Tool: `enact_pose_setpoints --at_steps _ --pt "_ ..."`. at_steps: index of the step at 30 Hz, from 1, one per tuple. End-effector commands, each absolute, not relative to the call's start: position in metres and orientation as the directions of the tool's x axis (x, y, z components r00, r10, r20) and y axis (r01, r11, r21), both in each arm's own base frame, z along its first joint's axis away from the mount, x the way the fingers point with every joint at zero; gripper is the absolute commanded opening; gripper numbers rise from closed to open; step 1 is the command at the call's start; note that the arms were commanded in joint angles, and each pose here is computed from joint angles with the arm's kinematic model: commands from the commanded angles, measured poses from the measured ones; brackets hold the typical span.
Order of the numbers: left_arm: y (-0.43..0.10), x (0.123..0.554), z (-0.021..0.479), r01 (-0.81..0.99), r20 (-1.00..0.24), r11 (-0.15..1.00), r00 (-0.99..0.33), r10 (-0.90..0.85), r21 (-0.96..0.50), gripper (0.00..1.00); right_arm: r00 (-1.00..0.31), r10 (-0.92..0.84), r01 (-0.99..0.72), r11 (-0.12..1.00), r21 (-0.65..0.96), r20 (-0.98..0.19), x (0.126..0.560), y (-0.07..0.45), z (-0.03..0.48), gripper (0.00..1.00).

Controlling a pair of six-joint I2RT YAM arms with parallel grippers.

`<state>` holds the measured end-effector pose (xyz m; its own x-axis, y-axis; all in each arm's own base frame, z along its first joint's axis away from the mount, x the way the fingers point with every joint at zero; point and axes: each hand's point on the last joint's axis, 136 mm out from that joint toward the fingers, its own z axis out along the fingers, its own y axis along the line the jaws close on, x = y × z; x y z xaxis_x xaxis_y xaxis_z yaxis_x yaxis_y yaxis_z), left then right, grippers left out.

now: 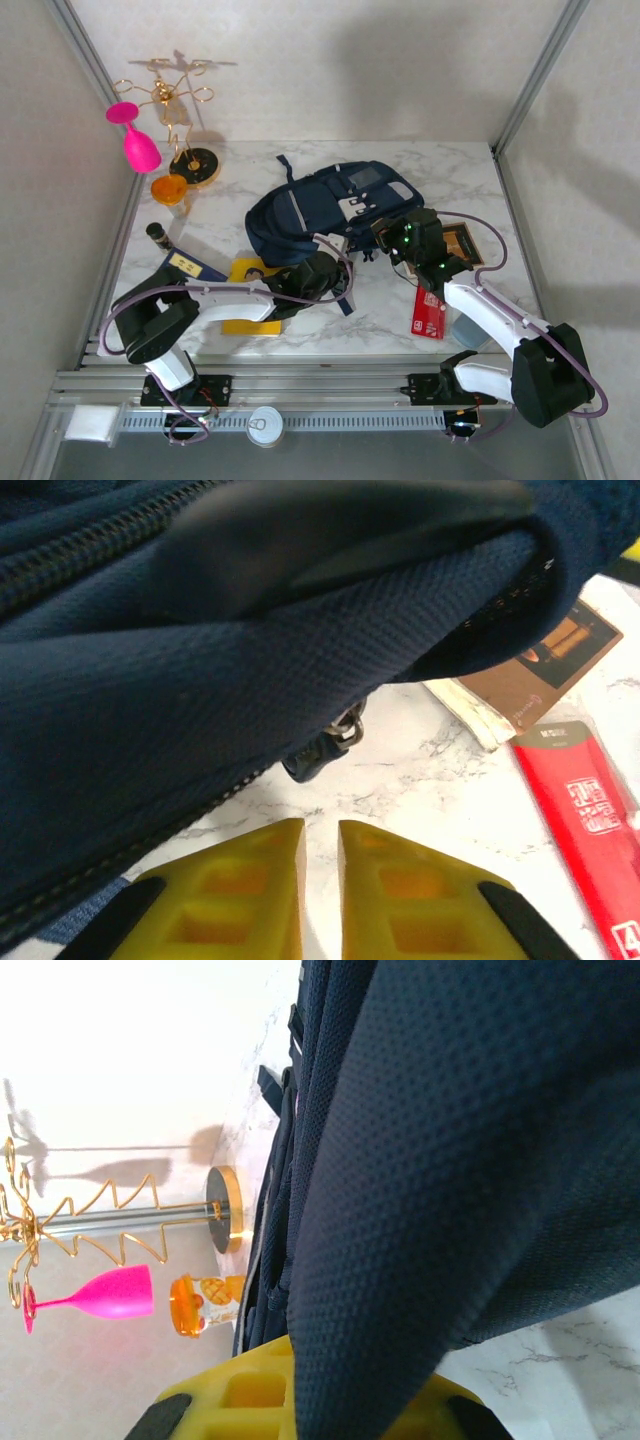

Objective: Pack the student bag

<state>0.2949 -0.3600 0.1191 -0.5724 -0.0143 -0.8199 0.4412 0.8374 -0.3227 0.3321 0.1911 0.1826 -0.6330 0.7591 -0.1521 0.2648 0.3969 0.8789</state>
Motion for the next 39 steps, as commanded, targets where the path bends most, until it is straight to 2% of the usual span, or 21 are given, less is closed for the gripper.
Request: enact_pose_setpoints --at_steps 1,8,17,34,39 --pt "-0.365 0.311 0.141 0.425 -0.857 0.842 -0.509 -0.081 -0.332 0.23 -0.635 0.752 0.129 0.328 0.936 -0.176 0.342 0.205 0.235 0.00" --pt "-0.374 0.332 0.138 0.400 -0.863 0.864 -0.500 -0.073 -0.305 0.23 -0.635 0.753 0.133 0.328 0.935 -0.173 0.341 0.205 0.233 0.00" --pt "-0.368 0.338 0.141 0.385 -0.866 0.870 -0.492 -0.089 -0.307 0.00 -0.628 0.755 0.124 0.338 0.933 -0.190 0.340 0.202 0.237 0.00" --pt "-0.326 0.309 0.138 0.394 -0.833 0.871 -0.553 -0.030 -0.293 0.00 -0.606 0.769 0.119 0.343 0.932 -0.205 0.346 0.186 0.244 0.00" --pt "-0.320 0.295 0.136 0.446 -0.827 0.853 -0.562 0.029 -0.273 0.00 -0.613 0.762 0.109 0.346 0.932 -0.211 0.347 0.187 0.247 0.00"
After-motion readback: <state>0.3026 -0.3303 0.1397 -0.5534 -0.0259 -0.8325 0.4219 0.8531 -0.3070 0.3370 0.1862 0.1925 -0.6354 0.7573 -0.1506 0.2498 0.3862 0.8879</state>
